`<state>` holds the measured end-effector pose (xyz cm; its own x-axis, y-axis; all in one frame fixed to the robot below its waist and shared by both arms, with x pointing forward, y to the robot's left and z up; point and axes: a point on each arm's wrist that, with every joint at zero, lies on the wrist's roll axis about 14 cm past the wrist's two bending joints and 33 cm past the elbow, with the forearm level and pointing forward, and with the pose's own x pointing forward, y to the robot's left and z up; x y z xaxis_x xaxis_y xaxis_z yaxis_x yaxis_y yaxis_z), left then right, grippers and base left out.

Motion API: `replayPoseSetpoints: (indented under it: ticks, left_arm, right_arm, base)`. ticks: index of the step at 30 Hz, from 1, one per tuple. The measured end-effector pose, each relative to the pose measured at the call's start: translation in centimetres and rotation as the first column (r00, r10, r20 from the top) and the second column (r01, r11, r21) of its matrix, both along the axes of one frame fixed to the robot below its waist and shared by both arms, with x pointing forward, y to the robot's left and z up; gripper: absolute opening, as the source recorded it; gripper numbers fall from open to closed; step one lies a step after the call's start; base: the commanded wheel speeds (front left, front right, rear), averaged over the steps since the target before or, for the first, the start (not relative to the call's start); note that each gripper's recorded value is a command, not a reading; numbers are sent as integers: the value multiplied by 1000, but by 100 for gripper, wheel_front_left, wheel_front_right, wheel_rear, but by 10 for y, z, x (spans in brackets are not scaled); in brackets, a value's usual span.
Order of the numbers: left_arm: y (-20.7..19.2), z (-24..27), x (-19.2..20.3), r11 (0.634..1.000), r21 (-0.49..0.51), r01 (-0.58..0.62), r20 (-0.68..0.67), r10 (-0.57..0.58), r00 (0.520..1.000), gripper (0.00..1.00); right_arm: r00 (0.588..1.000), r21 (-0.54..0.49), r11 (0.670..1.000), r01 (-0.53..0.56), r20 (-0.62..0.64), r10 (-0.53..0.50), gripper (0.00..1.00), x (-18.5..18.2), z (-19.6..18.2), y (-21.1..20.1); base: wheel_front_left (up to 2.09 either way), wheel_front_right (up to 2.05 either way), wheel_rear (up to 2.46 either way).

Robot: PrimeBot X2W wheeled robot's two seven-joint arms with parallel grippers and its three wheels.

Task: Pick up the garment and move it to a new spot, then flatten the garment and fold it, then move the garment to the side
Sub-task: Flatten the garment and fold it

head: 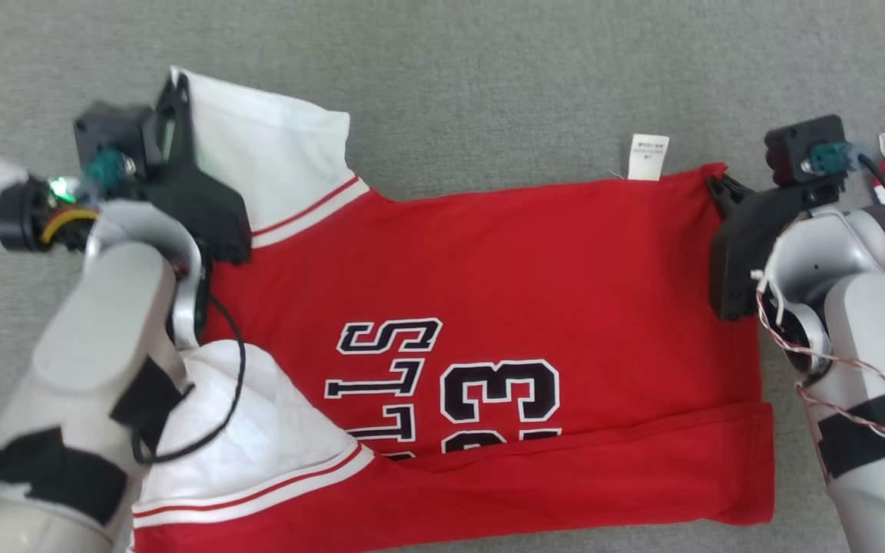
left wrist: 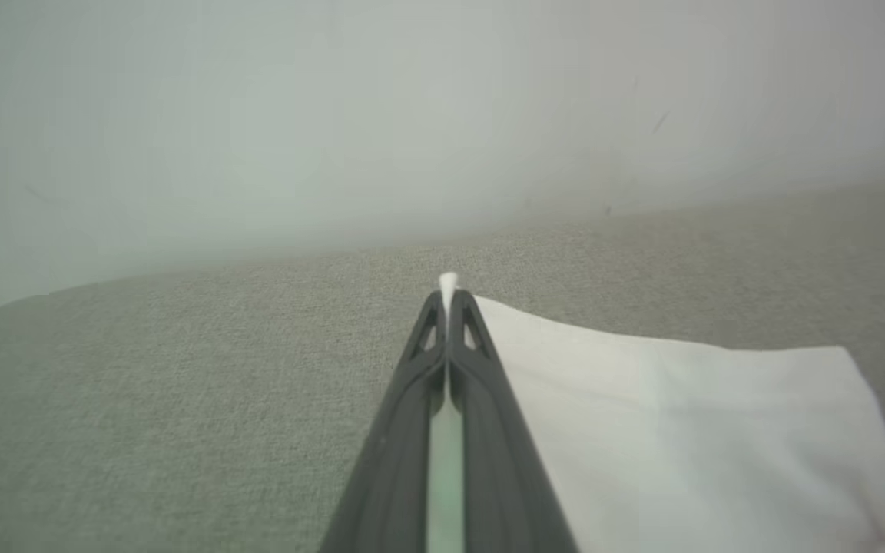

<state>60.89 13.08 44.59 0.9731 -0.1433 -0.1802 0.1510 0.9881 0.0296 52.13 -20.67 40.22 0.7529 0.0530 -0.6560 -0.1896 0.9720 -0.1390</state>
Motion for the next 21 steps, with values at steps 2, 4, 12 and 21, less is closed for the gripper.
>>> replayPoseSetpoints:
  ticks: [2,4,12,21]
  left_arm:
    - [2,2,-8,1000,-22,-12,20,12,1000,0]
    - [6,8,-15,999,-41,-24,46,26,999,0]
    - [18,49,-58,985,-156,-67,180,95,979,0]
    - [33,43,-125,969,-217,-115,156,151,976,0]
  right_arm:
    - [1000,8,1000,-1,16,1,0,-1,2,1]
    - [999,16,1000,-3,43,3,0,-3,6,2]
    - [991,44,999,-15,131,10,0,-16,19,9]
    - [989,-20,994,-107,103,108,0,-43,23,17]
  base:
    - [0,0,0]
    - [0,0,0]
    - [0,0,0]
    - [0,0,0]
